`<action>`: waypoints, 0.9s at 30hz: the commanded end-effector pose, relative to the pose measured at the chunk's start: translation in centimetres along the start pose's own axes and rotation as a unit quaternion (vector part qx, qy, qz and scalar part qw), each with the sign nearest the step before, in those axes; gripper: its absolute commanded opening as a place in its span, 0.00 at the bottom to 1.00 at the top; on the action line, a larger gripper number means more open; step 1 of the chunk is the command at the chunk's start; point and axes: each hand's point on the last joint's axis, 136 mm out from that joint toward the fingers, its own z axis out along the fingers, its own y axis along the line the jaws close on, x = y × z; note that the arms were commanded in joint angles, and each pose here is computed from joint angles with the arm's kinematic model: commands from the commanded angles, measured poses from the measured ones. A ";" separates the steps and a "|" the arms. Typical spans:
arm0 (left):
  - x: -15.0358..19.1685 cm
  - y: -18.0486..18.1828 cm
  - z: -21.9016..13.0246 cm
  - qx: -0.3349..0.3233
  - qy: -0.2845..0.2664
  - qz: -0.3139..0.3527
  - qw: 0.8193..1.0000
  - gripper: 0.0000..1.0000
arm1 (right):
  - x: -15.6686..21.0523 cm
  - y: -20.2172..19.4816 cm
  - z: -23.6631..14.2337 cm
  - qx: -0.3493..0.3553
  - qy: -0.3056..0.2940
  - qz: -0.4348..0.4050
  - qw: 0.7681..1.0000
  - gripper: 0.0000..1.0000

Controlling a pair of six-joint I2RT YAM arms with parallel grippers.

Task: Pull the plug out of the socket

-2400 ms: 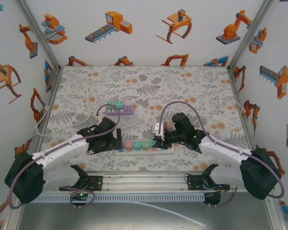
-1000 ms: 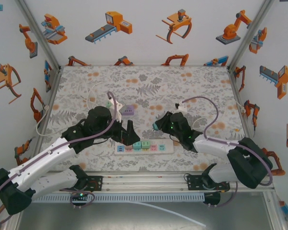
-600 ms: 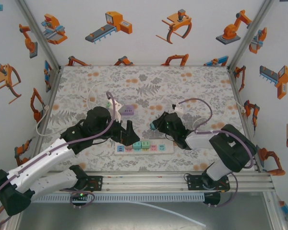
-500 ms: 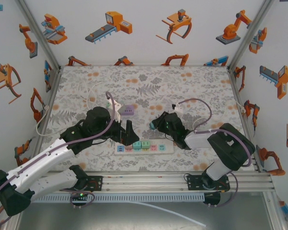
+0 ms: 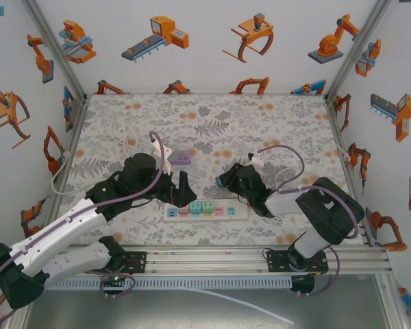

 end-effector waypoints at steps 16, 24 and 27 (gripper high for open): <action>0.3 1.6 -0.2 -0.043 -0.008 -0.001 0.999 0.97 | -2.7 0.4 -3.8 0.016 -0.028 -0.054 0.998 0.51; -0.1 3.7 -1.7 -0.099 -0.045 -0.017 0.994 0.97 | -5.8 5.7 -7.3 -0.079 -0.074 -0.222 0.969 0.51; -0.1 4.6 -2.4 -0.119 -0.059 -0.025 0.991 0.97 | -5.7 8.1 -8.5 -0.131 -0.078 -0.310 0.938 0.51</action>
